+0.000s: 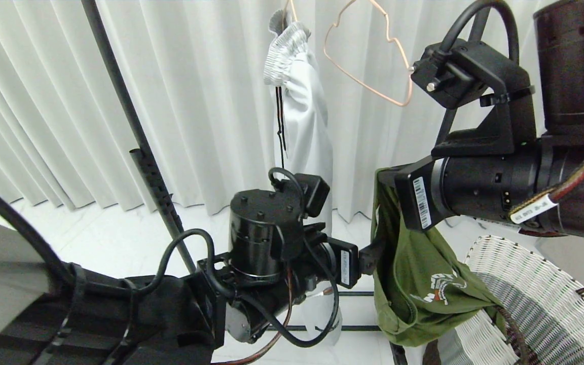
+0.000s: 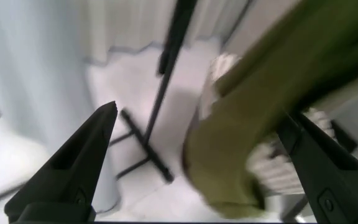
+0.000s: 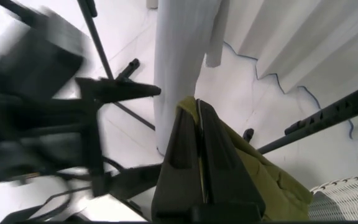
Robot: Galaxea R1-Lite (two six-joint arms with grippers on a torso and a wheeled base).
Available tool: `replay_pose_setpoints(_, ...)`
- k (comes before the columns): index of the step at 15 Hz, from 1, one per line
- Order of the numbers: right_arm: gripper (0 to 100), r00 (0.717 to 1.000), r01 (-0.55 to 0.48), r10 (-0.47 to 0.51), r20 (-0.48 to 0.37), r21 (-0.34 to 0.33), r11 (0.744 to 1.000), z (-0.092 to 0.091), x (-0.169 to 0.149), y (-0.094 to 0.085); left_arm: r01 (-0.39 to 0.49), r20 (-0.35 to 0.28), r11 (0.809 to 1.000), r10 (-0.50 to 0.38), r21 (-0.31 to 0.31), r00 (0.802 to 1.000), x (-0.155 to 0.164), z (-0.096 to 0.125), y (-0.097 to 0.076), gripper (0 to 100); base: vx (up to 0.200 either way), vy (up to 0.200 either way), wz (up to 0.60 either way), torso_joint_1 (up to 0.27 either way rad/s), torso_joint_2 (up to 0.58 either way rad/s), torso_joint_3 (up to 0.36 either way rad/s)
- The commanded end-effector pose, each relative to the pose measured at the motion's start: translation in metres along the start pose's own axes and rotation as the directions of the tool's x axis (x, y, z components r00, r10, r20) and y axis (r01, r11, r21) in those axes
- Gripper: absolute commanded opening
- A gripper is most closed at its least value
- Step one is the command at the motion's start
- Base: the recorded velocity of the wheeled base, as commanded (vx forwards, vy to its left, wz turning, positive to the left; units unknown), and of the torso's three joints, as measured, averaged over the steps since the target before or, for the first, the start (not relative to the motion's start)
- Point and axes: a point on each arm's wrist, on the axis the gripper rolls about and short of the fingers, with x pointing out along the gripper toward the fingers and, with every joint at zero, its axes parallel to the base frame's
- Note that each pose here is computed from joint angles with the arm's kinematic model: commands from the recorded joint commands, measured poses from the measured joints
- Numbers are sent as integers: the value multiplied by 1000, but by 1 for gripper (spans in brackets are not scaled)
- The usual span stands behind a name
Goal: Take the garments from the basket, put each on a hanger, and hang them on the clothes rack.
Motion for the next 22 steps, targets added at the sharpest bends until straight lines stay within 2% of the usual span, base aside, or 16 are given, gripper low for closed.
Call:
replay_pose_setpoints(1, 0, 1000, -4, 4, 6, 0, 1000, 1, -2, 0, -19, -96, 1000, 21, 16, 995, 7, -28, 5, 100, 0, 0, 0, 0, 0, 0)
replay_pose_setpoints(4, 0, 1000, -4, 4, 6, 0, 1000, 1, -3, -1, -27, -195, 998, 37, 56, 980, -3, -55, 10, 100, 0, 0, 0, 0, 0, 0)
replay_pose_setpoints(7, 0, 1000, -4, 4, 6, 0, 1000, 1, -3, -1, -33, -224, 998, 46, 61, 974, -7, -63, 12, 100, 0, 0, 0, 0, 0, 0)
replay_pose_setpoints(8, 0, 1000, -5, 5, 7, 0, 1000, 1, -3, 0, -32, -226, 998, 45, 61, 973, -7, -64, 12, 0, 0, 0, 0, 0, 0, 0)
replay_pose_setpoints(13, 0, 1000, -6, 6, 11, 2, 1000, 1, -7, -2, -48, -221, 996, 62, 70, 973, -8, -64, 9, 0, 0, 0, 0, 0, 0, 0)
replay_pose_setpoints(15, 0, 1000, 5, -5, 9, 9, 1000, 0, -7, -5, -159, -180, 982, 176, 106, 968, -14, -61, 10, 0, 0, 0, 0, 0, 0, 0)
replay_pose_setpoints(16, 0, 1000, 14, -14, 4, 12, 1000, -1, -6, -7, -195, -130, 976, 207, 101, 970, -23, -47, 10, 0, 0, 0, 0, 0, 0, 0)
replay_pose_setpoints(18, 0, 1000, 29, -29, 9, 17, 999, -3, 1, -9, -249, -44, 965, 253, 76, 966, -57, -7, 23, 0, 0, 0, 0, 0, 0, 0)
replay_pose_setpoints(20, 0, 998, 24, -26, 55, 36, 999, 2, 6, -9, -305, -18, 950, 306, 67, 952, -100, 31, 34, 0, 0, 0, 0, 0, 0, 0)
replay_pose_setpoints(21, 0, 996, 20, -24, 87, 39, 999, 5, 7, -8, -340, -6, 939, 341, 53, 940, -131, 57, 39, 0, 0, 0, 0, 0, 0, 0)
replay_pose_setpoints(22, 0, 995, 19, -23, 100, 42, 999, 6, 7, -8, -357, -6, 933, 358, 48, 934, -152, 74, 39, 0, 0, 0, 0, 0, 0, 0)
